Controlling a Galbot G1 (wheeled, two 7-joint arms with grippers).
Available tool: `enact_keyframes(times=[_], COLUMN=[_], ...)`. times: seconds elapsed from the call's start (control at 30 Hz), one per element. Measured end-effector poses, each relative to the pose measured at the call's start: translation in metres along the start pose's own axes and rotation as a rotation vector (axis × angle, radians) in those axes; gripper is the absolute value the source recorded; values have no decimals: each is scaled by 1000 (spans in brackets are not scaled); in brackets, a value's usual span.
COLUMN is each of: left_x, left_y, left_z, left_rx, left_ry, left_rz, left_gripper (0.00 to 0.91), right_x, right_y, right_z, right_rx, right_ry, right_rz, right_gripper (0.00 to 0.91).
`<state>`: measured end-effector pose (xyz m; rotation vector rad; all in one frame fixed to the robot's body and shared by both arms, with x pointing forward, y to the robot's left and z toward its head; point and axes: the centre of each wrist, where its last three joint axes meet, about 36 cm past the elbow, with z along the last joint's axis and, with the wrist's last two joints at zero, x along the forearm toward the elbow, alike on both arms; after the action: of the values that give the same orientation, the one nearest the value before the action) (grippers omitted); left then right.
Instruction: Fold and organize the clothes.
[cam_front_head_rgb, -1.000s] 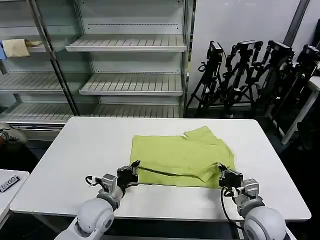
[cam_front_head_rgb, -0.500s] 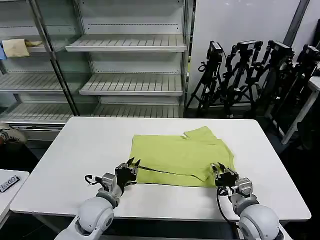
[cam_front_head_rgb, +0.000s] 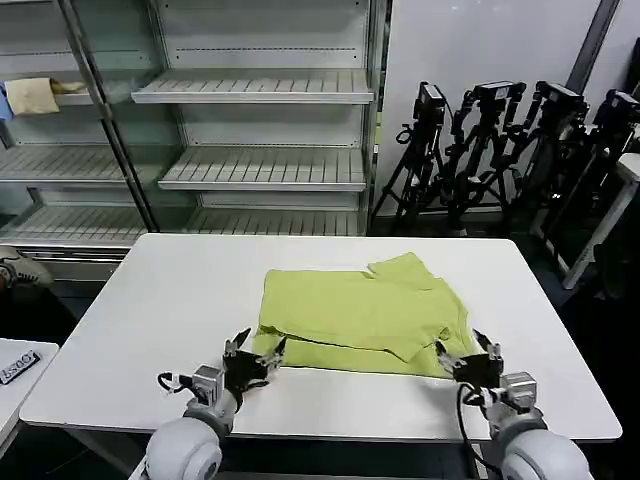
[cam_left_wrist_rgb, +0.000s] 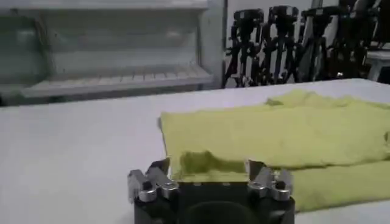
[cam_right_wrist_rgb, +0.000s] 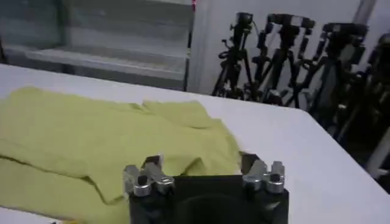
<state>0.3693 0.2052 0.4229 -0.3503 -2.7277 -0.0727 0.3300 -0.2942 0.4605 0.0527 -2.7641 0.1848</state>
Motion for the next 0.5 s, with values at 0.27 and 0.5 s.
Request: enact_keyframes(times=[0.27, 0.5], left_x=[0, -1], left_y=[-3, -6], left_z=[10, 19], left_rx=[11, 14], left_ry=[47, 73], left_rz=[-11, -5], left_gripper=[101, 60], right_x=[13, 19], right_y=[-13, -13], right_z=[22, 33], right_rx=[-45, -89], right_ry=[79, 138], right_rz=[39, 32], right_gripper=[907, 0])
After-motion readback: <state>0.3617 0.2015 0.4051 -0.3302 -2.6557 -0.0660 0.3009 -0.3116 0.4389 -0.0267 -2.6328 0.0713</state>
